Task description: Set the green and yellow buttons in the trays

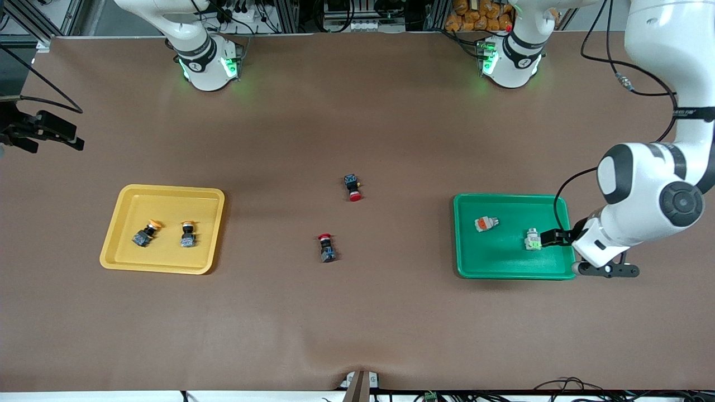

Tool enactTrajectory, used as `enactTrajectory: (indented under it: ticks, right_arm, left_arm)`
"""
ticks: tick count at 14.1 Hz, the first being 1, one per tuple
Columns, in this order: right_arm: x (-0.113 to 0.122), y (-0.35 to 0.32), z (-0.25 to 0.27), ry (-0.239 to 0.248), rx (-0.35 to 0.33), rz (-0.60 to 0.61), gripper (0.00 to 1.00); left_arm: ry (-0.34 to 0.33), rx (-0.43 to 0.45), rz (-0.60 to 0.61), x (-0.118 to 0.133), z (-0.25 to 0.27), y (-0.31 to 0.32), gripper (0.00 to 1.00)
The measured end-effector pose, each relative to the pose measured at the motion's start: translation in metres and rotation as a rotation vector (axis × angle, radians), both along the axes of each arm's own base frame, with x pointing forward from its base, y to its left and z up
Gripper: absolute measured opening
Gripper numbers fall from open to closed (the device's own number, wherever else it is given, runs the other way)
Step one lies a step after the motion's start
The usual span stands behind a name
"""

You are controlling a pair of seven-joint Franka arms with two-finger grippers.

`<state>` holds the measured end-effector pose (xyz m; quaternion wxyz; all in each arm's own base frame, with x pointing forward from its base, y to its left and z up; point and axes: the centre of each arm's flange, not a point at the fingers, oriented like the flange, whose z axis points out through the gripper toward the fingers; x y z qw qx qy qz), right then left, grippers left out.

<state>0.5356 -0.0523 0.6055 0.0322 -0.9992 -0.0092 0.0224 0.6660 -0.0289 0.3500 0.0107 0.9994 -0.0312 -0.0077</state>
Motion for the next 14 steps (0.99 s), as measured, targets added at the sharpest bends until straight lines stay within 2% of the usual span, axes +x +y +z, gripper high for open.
enactTrajectory:
  ticks: [9, 12, 14]
  right_arm:
    - [0.007, -0.010, 0.004, -0.032, -0.012, -0.017, 1.00]
    - [0.002, -0.017, 0.015, -0.015, -0.020, -0.027, 1.00]
    - [0.000, -0.015, 0.023, 0.007, -0.059, -0.014, 1.00]
  left_arm:
    - [-0.040, -0.004, -0.036, -0.023, 0.105, -0.021, 1.00]
    - [-0.052, -0.005, -0.043, -0.028, 0.119, -0.025, 1.00]
    - [-0.060, -0.006, -0.049, -0.031, 0.128, -0.028, 1.00]
